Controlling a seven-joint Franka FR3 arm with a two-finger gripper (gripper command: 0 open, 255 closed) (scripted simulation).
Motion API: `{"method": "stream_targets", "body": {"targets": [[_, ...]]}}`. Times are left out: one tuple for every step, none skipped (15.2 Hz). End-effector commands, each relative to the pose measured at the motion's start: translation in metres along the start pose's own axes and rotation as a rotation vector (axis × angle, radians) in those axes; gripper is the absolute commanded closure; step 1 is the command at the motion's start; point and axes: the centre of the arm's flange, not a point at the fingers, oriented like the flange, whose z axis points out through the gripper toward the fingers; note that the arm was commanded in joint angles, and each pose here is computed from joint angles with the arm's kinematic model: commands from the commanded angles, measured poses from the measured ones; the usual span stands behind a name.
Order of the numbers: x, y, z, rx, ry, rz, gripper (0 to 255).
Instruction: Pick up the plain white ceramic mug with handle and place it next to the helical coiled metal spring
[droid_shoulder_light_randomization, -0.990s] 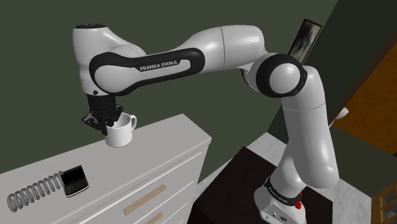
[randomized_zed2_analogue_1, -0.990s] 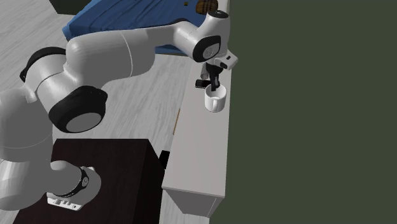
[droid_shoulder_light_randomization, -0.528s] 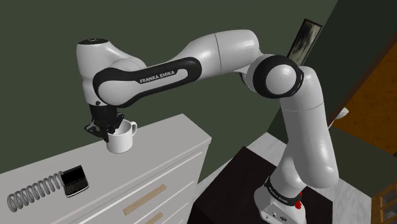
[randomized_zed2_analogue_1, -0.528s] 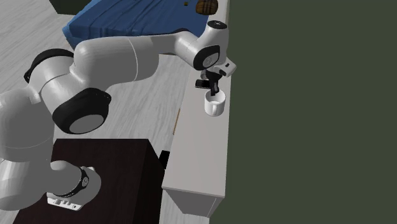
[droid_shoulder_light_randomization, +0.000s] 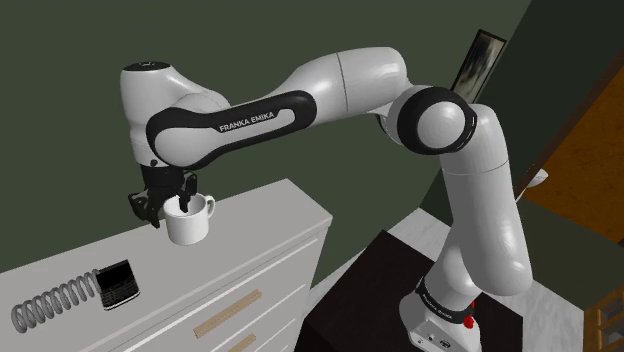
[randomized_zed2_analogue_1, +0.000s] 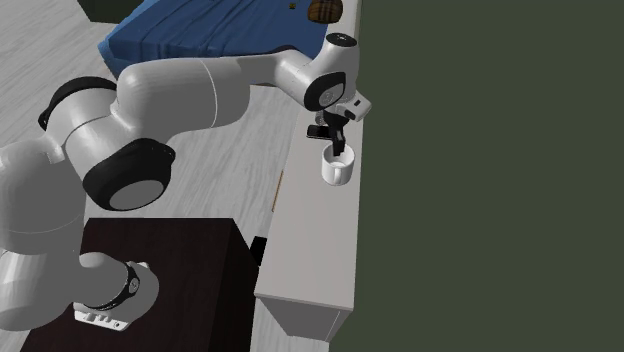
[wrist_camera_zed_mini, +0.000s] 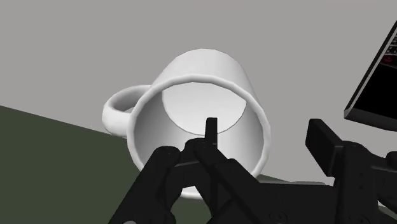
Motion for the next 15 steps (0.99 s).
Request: {"method": "stream_targets", "body": {"targets": [[0.000, 0.000, 0.000, 0.000, 0.000, 0.000, 0], [0.000, 0.000, 0.000, 0.000, 0.000, 0.000, 0], [0.000, 0.000, 0.000, 0.000, 0.000, 0.000, 0], [0.000, 0.000, 0.000, 0.000, 0.000, 0.000, 0], [0.000, 0.000, -0.013, 0.000, 0.000, 0.000, 0], [0.000, 0.000, -0.027, 0.000, 0.000, 0.000, 0], [0.000, 0.000, -0.040, 0.000, 0.000, 0.000, 0], [0.000, 0.000, -0.050, 0.000, 0.000, 0.000, 0], [0.000, 0.000, -0.050, 0.000, 0.000, 0.000, 0], [0.000, 0.000, -0.050, 0.000, 0.000, 0.000, 0], [0.000, 0.000, -0.050, 0.000, 0.000, 0.000, 0], [0.000, 0.000, -0.050, 0.000, 0.000, 0.000, 0], [0.000, 0.000, -0.050, 0.000, 0.000, 0.000, 0], [0.000, 0.000, -0.050, 0.000, 0.000, 0.000, 0], [0.000, 0.000, -0.050, 0.000, 0.000, 0.000, 0]]}}
